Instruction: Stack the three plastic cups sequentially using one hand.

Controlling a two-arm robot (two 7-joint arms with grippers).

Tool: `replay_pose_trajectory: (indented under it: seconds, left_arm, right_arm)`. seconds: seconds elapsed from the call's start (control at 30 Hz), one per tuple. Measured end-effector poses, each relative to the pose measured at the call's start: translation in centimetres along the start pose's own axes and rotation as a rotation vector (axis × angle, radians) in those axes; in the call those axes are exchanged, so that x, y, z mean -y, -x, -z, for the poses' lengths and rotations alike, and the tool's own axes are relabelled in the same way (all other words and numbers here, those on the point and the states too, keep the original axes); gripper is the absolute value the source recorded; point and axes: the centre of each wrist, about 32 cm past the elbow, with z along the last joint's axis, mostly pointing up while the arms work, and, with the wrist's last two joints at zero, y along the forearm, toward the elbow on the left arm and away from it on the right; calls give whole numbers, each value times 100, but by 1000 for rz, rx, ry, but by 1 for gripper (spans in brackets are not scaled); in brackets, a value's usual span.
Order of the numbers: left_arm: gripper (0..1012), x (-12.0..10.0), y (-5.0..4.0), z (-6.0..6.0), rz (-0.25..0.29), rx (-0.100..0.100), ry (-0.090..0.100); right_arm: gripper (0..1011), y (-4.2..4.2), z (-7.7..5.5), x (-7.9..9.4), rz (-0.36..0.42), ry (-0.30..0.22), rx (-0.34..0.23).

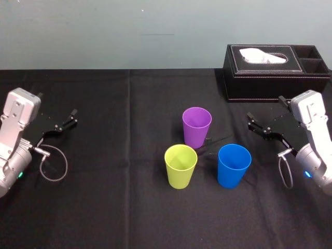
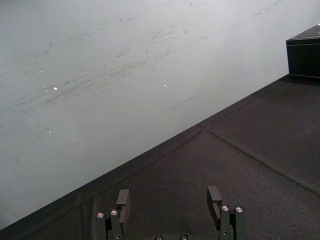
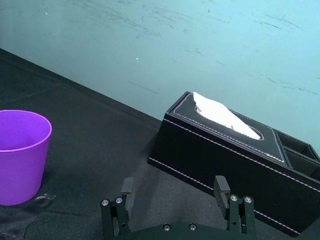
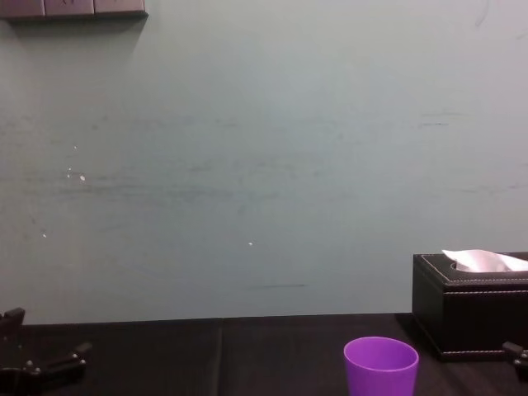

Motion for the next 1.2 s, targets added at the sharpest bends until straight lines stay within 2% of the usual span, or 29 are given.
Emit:
replay_pose_trajectory:
  seconds: [1.2]
  left_arm:
    - [1011, 0, 0, 0, 0, 0, 0]
  right_arm:
    - [1003, 0, 0, 0, 0, 0, 0]
